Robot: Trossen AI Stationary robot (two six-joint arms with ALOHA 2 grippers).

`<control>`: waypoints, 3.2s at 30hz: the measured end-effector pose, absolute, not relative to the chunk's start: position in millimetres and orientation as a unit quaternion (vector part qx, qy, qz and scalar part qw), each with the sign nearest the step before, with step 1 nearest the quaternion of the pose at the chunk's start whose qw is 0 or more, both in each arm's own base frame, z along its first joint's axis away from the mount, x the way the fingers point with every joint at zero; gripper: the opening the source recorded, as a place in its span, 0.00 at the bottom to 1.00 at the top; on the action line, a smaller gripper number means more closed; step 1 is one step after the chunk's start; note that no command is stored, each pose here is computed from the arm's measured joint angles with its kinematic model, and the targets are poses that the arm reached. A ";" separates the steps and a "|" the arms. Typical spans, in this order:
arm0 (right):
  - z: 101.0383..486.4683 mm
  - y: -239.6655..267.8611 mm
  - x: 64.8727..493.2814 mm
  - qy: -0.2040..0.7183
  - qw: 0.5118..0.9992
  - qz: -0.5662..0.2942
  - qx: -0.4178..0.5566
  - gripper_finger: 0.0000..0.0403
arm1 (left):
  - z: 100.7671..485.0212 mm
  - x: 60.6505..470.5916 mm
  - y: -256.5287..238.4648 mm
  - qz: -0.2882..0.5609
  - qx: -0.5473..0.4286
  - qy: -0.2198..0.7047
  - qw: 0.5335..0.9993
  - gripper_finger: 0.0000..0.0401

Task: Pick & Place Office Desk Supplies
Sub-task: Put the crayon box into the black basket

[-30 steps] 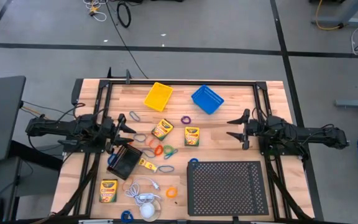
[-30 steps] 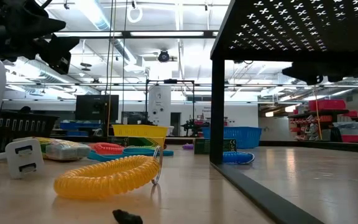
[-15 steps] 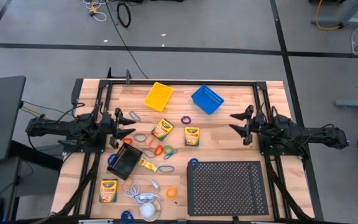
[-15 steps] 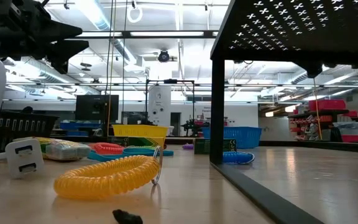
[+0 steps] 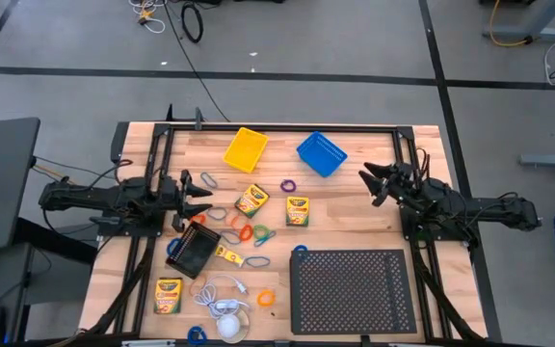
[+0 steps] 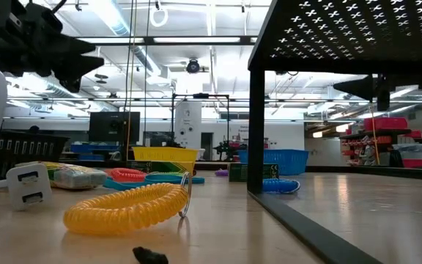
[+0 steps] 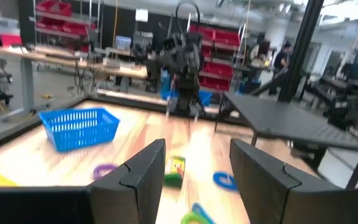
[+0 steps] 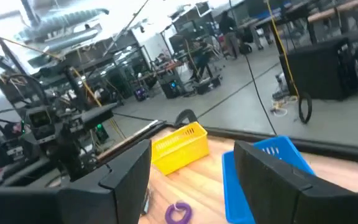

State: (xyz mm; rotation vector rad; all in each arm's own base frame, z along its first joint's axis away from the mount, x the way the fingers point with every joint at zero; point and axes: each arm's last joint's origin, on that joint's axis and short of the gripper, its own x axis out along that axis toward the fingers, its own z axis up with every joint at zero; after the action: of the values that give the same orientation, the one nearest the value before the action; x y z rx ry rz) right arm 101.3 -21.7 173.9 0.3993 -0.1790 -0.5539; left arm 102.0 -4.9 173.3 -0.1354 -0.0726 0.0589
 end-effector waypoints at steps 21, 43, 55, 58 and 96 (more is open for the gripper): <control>160.3 -14.6 127.2 0.076 0.958 -0.151 0.234 0.57 | 156.3 114.1 -6.0 0.035 -0.041 0.059 0.997 0.46; 234.9 -2.8 278.2 0.382 0.923 -0.033 -0.038 0.66 | 207.1 148.1 -6.5 0.088 -0.031 0.159 0.983 0.76; 226.4 -36.0 311.0 0.482 0.876 0.023 0.006 0.65 | 205.2 194.6 -8.0 0.122 0.050 0.307 0.942 0.75; 224.5 -52.0 322.2 0.499 0.866 0.042 0.021 0.63 | 201.2 196.5 -7.1 0.140 0.058 0.318 0.936 0.75; 152.6 -91.3 374.5 0.637 0.763 0.098 0.051 0.58 | 201.6 198.0 -7.4 0.152 0.034 0.308 0.939 0.75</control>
State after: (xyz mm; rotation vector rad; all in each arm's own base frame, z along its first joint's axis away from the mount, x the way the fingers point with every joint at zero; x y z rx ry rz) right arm 374.5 -91.3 152.6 0.1100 1.3865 0.2139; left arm 198.0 -7.4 201.6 0.0693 0.6294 0.3097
